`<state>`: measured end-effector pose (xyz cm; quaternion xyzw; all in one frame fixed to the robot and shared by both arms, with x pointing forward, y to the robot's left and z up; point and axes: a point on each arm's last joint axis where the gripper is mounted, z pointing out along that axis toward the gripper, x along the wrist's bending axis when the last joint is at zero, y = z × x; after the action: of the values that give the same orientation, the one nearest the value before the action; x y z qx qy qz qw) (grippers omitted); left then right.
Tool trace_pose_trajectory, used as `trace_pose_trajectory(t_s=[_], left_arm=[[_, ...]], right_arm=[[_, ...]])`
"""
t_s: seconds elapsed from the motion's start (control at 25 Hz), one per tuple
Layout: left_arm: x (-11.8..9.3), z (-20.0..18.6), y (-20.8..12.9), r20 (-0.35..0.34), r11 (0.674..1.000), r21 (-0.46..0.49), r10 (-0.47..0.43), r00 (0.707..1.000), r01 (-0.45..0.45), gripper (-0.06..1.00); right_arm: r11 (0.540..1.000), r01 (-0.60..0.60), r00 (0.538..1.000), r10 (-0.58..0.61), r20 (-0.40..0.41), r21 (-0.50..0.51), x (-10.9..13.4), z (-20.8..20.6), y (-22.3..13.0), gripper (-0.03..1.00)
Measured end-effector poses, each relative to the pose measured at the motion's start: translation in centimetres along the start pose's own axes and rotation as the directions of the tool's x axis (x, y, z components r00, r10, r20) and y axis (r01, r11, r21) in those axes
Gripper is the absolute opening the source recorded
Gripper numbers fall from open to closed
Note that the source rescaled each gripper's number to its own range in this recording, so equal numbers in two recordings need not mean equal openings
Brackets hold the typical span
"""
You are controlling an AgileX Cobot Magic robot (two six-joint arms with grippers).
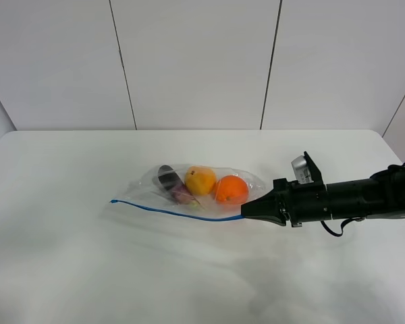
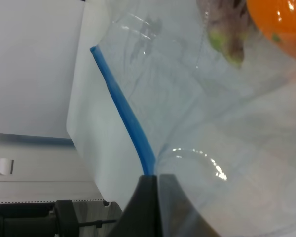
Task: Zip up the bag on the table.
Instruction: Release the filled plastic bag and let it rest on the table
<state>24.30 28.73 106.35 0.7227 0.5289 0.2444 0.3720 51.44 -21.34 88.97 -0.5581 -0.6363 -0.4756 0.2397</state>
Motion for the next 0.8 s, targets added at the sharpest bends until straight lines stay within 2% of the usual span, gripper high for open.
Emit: trace_pose_trajectory(t_s=[0.12,0.36,0.8], left_arm=[[-0.1,-0.3,-0.2,-0.001,1.0,-0.02,0.003,1.0,-0.003,0.98],[-0.3,-1.6,-1.3,-0.008,0.992,-0.123,0.017,1.0,-0.018,0.98],[-0.4,-1.9,-1.6,-0.009,0.988,-0.15,0.023,1.0,-0.024,0.98]], right_arm=[[1.0,0.0,1.0,0.0,0.0,0.001,0.0,0.0,0.0,0.0],[1.0,0.0,1.0,0.0,0.0,0.001,0.0,0.0,0.0,0.0],[1.0,0.002,1.0,-0.002,0.001,0.003,0.0,0.0,0.0,0.0]])
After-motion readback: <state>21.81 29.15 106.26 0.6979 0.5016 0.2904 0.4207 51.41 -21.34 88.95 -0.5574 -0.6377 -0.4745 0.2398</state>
